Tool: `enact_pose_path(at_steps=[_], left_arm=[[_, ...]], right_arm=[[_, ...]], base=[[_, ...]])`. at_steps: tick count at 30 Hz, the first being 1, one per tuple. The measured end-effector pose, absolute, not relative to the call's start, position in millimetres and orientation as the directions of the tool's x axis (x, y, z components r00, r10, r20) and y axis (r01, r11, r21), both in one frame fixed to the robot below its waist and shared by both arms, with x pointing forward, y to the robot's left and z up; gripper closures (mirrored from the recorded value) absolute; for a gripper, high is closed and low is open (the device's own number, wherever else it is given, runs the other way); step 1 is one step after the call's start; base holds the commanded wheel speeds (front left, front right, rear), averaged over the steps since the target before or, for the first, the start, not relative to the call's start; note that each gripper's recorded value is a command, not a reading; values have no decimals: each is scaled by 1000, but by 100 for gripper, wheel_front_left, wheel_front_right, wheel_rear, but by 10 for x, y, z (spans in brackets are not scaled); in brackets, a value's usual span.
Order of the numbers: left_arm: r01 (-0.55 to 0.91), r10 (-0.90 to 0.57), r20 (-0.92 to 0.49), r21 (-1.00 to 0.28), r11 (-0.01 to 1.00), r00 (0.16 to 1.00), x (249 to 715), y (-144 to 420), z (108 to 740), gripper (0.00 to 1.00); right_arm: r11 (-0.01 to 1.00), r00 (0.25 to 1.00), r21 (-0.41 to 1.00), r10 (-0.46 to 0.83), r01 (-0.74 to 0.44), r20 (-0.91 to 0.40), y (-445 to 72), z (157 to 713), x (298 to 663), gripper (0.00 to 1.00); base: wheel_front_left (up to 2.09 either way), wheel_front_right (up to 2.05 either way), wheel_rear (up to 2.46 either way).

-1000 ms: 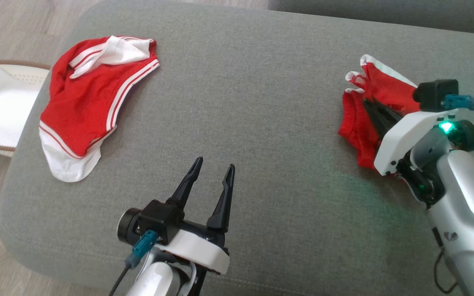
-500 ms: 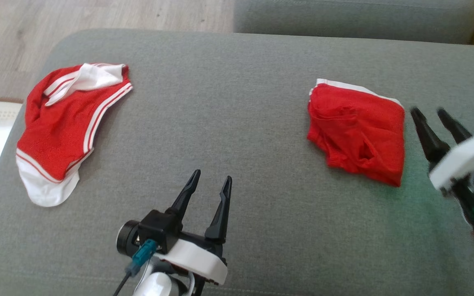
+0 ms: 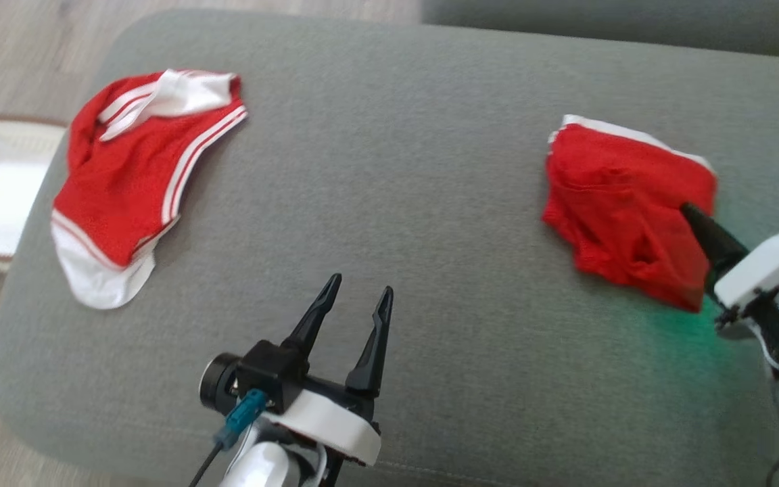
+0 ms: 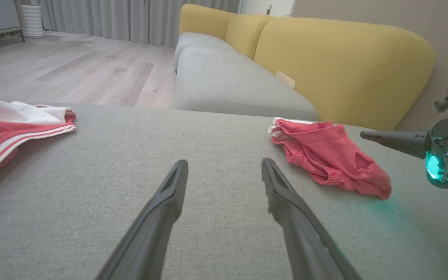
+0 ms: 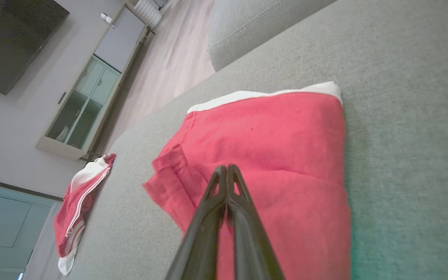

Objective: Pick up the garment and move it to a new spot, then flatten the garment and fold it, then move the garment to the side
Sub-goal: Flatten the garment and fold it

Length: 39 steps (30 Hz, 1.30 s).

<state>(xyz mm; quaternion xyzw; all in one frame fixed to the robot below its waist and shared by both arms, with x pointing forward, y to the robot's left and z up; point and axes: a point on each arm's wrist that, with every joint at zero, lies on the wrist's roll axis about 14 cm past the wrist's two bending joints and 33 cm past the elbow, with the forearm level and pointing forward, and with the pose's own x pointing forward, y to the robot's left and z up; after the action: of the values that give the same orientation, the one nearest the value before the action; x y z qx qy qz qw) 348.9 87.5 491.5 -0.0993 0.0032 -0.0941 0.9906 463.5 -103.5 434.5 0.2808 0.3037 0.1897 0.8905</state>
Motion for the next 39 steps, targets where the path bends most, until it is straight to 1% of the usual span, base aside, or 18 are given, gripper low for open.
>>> enact_pose_path(at_steps=[4,6,11,13,16,20,22,23,24,25,26,29,32,35,39], left_arm=[[165,-168,3,-191,968,986,3514,945,4892,0],[158,-162,-5,-188,969,987,3522,964,4870,0],[132,-137,-16,-191,973,990,3542,1032,4842,0],[130,-135,-13,-190,973,991,3543,1034,4853,0],[136,-139,-2,-188,973,990,3549,1010,4887,0],[161,-161,19,-187,969,987,3534,947,4947,0],[170,-168,26,-186,968,985,3504,923,4970,0],[168,-166,29,-186,968,986,3485,927,4978,0],[164,-161,30,-187,969,986,3460,939,4979,0],[157,-155,28,-191,969,988,3429,952,4970,0],[151,-150,23,-199,968,988,3394,962,4953,0],[133,-135,6,-210,969,991,3274,985,4892,0],[126,-131,-9,-210,970,991,3202,1001,4833,0],[109,-112,-5,-202,973,994,3202,1057,4839,0],[101,-103,-2,-182,978,995,3163,1098,4833,0]], right_arm=[[774,716,613,516,-155,-470,-946,4220,4798,100],[777,690,613,521,-142,-501,-906,4115,4835,100],[764,603,631,569,-136,-559,-707,3901,4747,100],[741,574,654,606,-153,-551,-577,3924,4672,100],[706,519,676,668,-213,-534,-372,4013,4493,100],[667,455,699,722,-258,-521,-191,4053,4123,100],[652,454,710,734,-266,-504,-130,4068,3935,100],[648,465,712,736,-272,-492,-113,4087,3861,76],[646,478,708,736,-284,-479,-104,4115,3792,62],[652,500,697,729,-298,-468,-118,4140,3742,29],[665,523,678,717,-314,-460,-145,4157,3700,0],[707,607,626,666,-328,-434,-298,4186,3600,0],[775,690,546,584,-318,-427,-579,4142,3529,0],[842,777,447,488,-301,-397,-918,4160,3537,0],[906,880,343,360,-250,-310,-1326,4314,3615,0]], base=[[0,0,0],[0,0,0],[0,0,0],[0,0,0],[0,0,0],[0,0,0],[0,0,0],[0,0,0],[0,0,0],[0,0,0],[0,0,0],[0,0,0],[0,0,0],[0,0,0],[0,0,0]])
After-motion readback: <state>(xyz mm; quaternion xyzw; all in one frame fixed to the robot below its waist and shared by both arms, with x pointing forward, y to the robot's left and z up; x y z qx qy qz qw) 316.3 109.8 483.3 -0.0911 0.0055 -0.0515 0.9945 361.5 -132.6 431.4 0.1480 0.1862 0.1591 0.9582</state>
